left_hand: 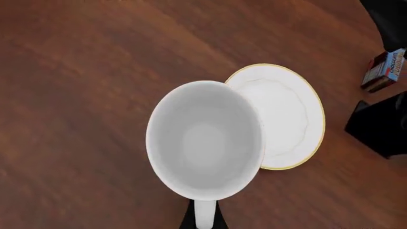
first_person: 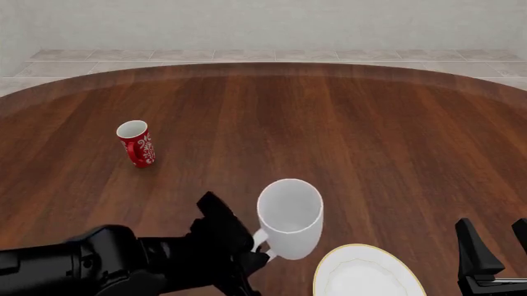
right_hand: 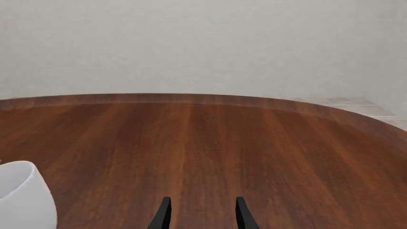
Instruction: Put the white mug on the plate.
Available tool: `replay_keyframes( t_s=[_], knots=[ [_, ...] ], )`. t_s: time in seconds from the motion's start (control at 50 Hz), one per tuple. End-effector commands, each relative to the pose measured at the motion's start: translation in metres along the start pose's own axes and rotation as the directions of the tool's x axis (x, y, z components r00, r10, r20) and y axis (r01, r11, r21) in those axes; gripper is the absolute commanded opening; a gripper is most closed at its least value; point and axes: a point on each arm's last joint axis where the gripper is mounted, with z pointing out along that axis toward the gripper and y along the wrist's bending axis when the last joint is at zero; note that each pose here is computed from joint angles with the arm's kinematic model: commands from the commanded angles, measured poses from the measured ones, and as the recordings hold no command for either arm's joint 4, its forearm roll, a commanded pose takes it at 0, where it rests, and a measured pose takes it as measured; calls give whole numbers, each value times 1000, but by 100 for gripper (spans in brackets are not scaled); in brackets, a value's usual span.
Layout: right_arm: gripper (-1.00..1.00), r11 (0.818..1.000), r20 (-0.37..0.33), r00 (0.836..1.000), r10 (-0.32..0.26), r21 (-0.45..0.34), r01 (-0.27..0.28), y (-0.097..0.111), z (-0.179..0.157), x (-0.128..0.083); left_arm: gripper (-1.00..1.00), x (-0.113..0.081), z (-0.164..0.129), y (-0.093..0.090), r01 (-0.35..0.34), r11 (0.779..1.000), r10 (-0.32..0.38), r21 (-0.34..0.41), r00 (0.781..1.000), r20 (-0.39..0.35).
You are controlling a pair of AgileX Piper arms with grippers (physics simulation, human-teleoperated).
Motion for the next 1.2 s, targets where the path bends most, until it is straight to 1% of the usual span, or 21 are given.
replay_keyframes(
  t_s=[0.02, 0.12, 0.14, 0.28, 0.62, 0.72, 1.04, 1.2],
  knots=[
    [100, 1000, 0, 1000, 0, 0, 0, 0, 0, 0, -100, -5, 12, -13, -39, 999, 40, 32, 999, -11],
    [100, 1000, 0, 1000, 0, 0, 0, 0, 0, 0, -100, -6, 19, -21, -44, 998, 45, 53, 999, -21],
    [100, 1000, 0, 1000, 0, 0, 0, 0, 0, 0, -100, -7, 22, -27, -41, 997, 42, 66, 999, -26],
    [100, 1000, 0, 1000, 0, 0, 0, 0, 0, 0, -100, -11, 28, -34, -61, 995, 63, 82, 998, -28],
    [100, 1000, 0, 1000, 0, 0, 0, 0, 0, 0, -100, -17, 44, -55, -82, 989, 87, 124, 996, -36],
    [100, 1000, 0, 1000, 0, 0, 0, 0, 0, 0, -100, -16, 50, -61, -85, 987, 92, 136, 995, -42],
    [100, 1000, 0, 1000, 0, 0, 0, 0, 0, 0, -100, -15, 60, -67, -94, 985, 103, 145, 993, -52],
    [100, 1000, 0, 1000, 0, 0, 0, 0, 0, 0, -100, -10, 69, -69, -99, 984, 109, 148, 992, -62]
  ],
)
